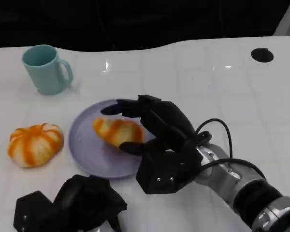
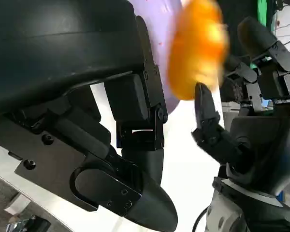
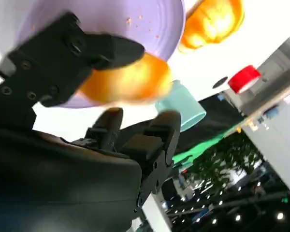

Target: Grasp the bread from the table and place it into the plate.

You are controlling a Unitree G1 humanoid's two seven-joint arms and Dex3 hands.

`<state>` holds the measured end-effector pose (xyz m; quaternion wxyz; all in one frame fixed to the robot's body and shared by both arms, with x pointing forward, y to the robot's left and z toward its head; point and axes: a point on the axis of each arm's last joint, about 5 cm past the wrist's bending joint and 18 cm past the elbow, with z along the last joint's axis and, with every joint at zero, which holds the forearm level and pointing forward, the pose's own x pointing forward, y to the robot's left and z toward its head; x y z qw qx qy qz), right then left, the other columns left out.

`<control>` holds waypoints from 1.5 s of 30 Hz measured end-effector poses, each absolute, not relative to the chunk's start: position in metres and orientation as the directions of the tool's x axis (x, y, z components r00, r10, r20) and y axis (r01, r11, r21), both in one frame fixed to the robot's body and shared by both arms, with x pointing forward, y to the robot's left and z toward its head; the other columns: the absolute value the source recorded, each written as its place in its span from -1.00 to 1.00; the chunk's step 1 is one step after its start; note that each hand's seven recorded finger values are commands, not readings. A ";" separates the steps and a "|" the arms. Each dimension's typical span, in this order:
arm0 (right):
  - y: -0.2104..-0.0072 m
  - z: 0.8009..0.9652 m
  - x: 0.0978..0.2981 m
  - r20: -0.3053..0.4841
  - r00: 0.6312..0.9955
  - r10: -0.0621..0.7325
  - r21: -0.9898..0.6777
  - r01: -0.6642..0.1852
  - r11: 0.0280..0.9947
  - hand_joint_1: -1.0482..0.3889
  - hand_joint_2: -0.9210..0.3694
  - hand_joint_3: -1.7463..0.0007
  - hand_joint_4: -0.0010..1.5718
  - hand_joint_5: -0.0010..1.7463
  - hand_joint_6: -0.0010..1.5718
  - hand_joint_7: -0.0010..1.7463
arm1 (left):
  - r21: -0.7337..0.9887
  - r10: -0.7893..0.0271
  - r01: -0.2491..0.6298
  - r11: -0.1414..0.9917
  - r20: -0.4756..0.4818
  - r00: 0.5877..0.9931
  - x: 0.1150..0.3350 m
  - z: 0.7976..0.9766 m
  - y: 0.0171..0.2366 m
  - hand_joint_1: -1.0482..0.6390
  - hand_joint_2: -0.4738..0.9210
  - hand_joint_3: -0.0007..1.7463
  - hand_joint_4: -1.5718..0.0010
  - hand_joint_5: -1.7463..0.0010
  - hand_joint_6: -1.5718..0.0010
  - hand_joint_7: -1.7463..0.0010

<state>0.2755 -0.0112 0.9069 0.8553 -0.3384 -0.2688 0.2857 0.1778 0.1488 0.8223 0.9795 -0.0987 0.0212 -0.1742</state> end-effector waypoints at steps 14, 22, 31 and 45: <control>-0.041 0.910 0.267 0.255 0.673 0.694 -0.748 -0.317 0.583 -0.16 -1.00 0.86 -0.92 -0.22 -0.46 -0.98 | -0.200 -0.346 0.338 0.920 -0.008 0.938 0.178 0.822 0.149 -1.00 0.84 -0.99 -0.87 -0.13 -0.97 0.39; -0.078 0.908 0.252 0.298 0.718 0.629 -0.705 -0.279 0.652 -0.09 -1.00 0.87 -0.73 -0.18 -0.34 -0.94 | -0.198 -0.347 0.339 0.920 -0.002 0.938 0.180 0.823 0.149 -1.00 0.85 -0.99 -0.87 -0.13 -0.97 0.40; -0.115 0.901 0.229 0.357 0.758 0.545 -0.653 -0.215 0.727 -0.01 -1.00 0.83 -0.50 -0.02 -0.11 -0.82 | -0.196 -0.346 0.339 0.920 -0.001 0.938 0.180 0.823 0.149 -1.00 0.84 -1.00 -0.88 -0.13 -0.99 0.40; -0.141 0.884 0.206 0.405 0.796 0.449 -0.500 -0.218 0.838 0.19 -0.39 -0.12 -0.19 0.72 -0.09 0.19 | -0.197 -0.344 0.336 0.921 -0.003 0.939 0.180 0.823 0.150 -1.00 0.83 -1.00 -0.87 -0.13 -0.99 0.41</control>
